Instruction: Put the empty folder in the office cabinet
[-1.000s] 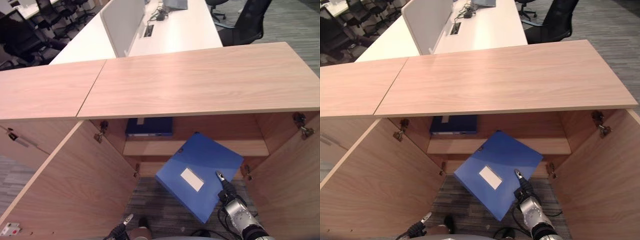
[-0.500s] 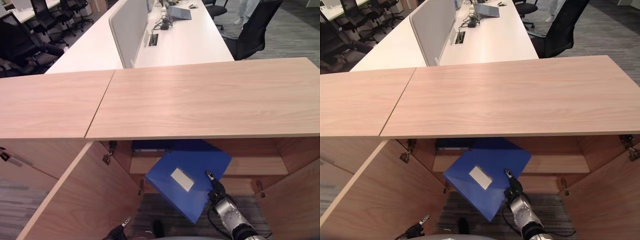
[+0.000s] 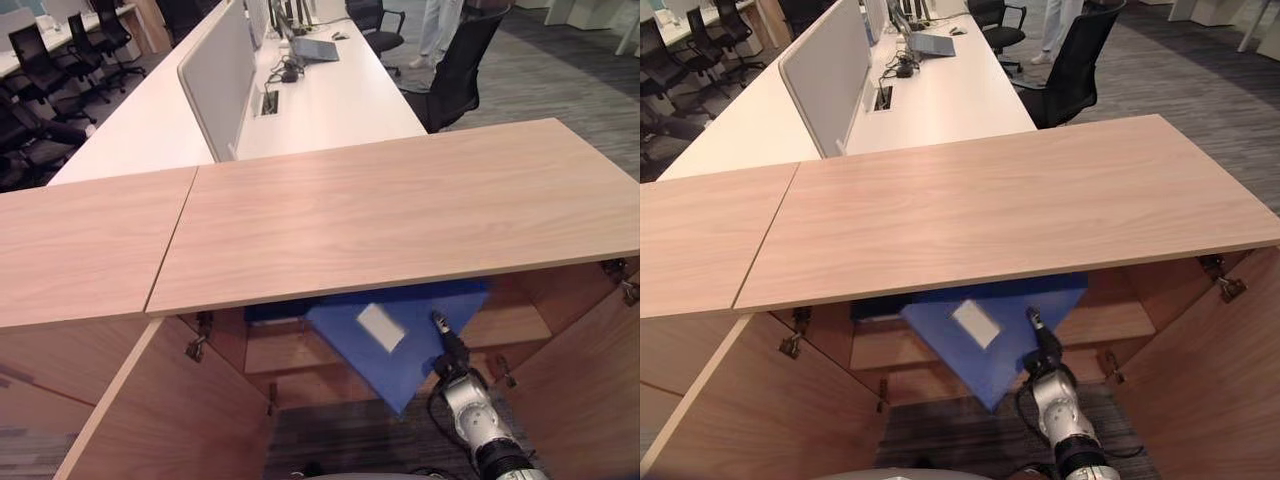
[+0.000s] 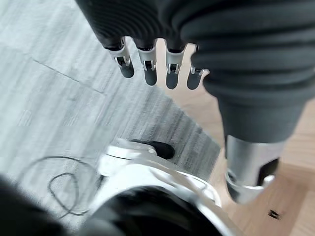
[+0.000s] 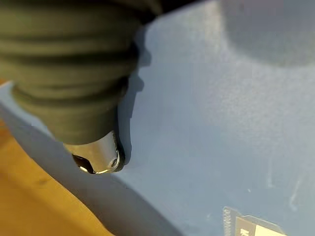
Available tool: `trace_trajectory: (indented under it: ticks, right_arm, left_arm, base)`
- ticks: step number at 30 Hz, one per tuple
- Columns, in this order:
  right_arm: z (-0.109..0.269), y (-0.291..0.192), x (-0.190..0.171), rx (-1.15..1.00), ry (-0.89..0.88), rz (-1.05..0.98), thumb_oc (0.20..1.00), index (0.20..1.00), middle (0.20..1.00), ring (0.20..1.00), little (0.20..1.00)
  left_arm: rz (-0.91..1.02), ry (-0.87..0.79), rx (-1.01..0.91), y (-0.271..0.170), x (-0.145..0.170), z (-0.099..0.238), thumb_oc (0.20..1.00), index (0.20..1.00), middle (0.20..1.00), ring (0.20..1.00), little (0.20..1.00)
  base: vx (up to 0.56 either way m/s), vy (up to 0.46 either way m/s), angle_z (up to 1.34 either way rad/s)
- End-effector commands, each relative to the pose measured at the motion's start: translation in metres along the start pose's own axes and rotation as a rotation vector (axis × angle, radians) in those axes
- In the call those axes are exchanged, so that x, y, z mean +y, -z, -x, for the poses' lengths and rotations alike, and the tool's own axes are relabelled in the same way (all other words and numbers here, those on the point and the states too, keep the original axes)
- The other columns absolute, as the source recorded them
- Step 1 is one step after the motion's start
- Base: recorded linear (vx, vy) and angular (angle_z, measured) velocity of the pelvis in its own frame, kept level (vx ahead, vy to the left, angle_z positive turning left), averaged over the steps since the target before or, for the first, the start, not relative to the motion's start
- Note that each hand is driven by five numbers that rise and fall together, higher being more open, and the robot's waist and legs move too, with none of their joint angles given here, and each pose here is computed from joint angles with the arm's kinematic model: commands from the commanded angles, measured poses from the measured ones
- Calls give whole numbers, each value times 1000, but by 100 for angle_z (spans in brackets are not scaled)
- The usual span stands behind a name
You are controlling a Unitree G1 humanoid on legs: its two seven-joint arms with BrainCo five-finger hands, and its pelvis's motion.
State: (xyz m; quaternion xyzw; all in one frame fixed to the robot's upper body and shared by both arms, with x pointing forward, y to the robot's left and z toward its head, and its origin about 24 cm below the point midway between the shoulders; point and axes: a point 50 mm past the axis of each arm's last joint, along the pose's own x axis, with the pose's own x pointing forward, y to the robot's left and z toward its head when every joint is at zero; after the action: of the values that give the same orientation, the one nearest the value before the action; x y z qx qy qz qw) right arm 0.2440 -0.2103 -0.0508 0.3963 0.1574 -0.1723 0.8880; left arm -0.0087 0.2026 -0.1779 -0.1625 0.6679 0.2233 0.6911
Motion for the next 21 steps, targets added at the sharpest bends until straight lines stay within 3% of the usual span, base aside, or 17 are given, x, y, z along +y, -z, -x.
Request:
trace_trajectory:
  ticks: [1,13,21]
  right_arm:
    - [-13,-41,47,-224,-107,-89,200,200,200,200,200]
    - [-34,-126,112,-458,-178,31,200,200,200,200,200]
    - [-23,-186,168,-641,-308,22,200,200,200,200,200]
  left_arm:
    - [-38,-4,-10,-6,0,0,1000,1000,1000,1000,1000]
    - [-110,42,-152,-48,-22,2,1000,1000,1000,1000,1000]
    - [-136,135,-310,-83,-43,13,1000,1000,1000,1000,1000]
  base:
    - [108,-67,15]
    - [-100,-45,11]
    - [-129,-23,17]
